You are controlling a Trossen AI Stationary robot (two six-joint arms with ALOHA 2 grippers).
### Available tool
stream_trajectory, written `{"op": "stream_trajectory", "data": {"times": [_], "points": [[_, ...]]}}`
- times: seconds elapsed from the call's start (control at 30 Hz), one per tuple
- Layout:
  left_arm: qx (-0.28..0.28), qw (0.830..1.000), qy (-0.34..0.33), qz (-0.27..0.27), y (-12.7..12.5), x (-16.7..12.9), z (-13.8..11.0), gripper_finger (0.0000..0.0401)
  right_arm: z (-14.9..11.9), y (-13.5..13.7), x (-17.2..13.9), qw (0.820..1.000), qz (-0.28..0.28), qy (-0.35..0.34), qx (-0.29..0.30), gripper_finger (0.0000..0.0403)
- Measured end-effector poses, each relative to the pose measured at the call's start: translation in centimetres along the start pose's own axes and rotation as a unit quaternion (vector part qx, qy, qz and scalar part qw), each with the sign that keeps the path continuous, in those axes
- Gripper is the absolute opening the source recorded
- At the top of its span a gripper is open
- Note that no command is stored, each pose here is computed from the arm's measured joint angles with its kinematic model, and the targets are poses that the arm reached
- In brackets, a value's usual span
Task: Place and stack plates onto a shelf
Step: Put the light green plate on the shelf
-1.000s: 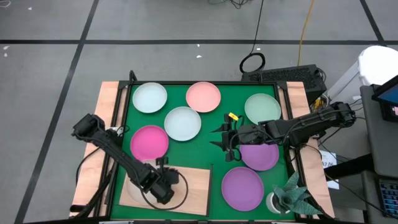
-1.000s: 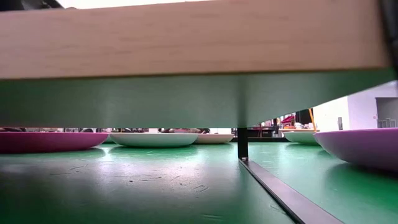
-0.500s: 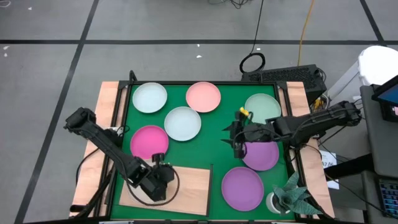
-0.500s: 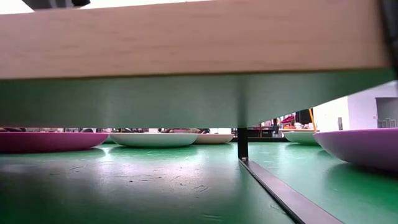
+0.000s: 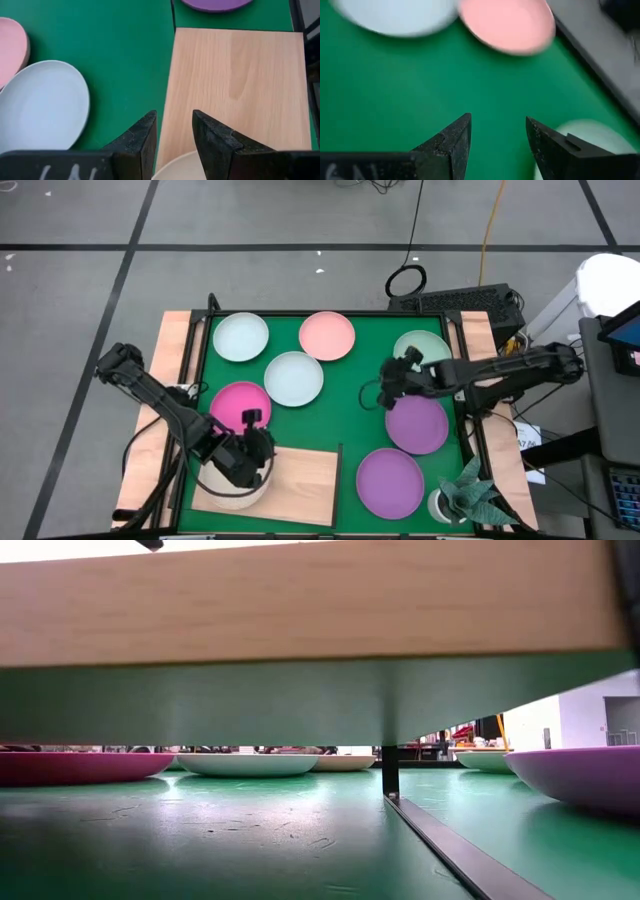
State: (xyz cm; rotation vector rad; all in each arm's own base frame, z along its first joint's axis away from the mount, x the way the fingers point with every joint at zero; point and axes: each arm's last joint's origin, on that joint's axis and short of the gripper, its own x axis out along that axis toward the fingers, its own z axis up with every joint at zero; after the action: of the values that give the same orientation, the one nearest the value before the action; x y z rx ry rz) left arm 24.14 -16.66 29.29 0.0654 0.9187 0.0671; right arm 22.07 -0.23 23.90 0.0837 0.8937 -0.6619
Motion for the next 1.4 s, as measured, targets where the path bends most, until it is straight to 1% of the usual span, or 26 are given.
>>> {"op": "stream_trajectory", "data": {"times": [0.13,0.23,0.53,0.77,0.87,0.97,1.1,1.2,1.27,1.4], "points": [[0.005,1.0,0.001,-0.001,-0.1,0.0,0.0,0.0131,-1.0,-1.4,2.0,0.996,-0.048,0.057,0.053,0.0174],[0.004,1.0,0.0,-0.001,-0.1,0.0,0.0,0.0131,-1.4,-2.1,3.1,0.991,-0.052,0.088,0.086,0.0184],[0.002,1.0,0.0,-0.001,-0.1,0.0,0.0,0.0131,-3.1,-2.8,6.0,0.98,-0.086,0.158,0.085,0.0221],[0.007,1.0,0.001,0.0,-0.1,0.0,0.0,0.0131,-3.8,-3.4,7.8,0.97,-0.115,0.193,0.091,0.0224],[0.013,1.0,0.001,0.0,-0.1,0.1,0.0,0.0131,-4.3,-3.7,8.6,0.965,-0.137,0.204,0.09,0.0224],[0.014,1.0,0.001,0.0,-0.1,0.1,0.0,0.0131,-4.9,-3.9,9.6,0.963,-0.139,0.213,0.088,0.0221],[0.014,1.0,0.002,0.0,-0.1,0.1,-0.1,0.0131,-5.4,-4.0,10.6,0.962,-0.121,0.233,0.079,0.0198],[0.014,1.0,0.002,0.0,-0.1,0.1,-0.1,0.0131,-5.3,-4.1,10.8,0.962,-0.117,0.235,0.071,0.0162],[0.014,1.0,0.002,0.0,-0.1,0.1,-0.1,0.0131,-5.3,-4.2,10.8,0.963,-0.114,0.237,0.055,0.0128],[0.013,1.0,0.002,0.0,-0.1,0.1,-0.1,0.0131,-5.2,-4.3,10.6,0.966,-0.107,0.234,0.032,0.0036]]}}
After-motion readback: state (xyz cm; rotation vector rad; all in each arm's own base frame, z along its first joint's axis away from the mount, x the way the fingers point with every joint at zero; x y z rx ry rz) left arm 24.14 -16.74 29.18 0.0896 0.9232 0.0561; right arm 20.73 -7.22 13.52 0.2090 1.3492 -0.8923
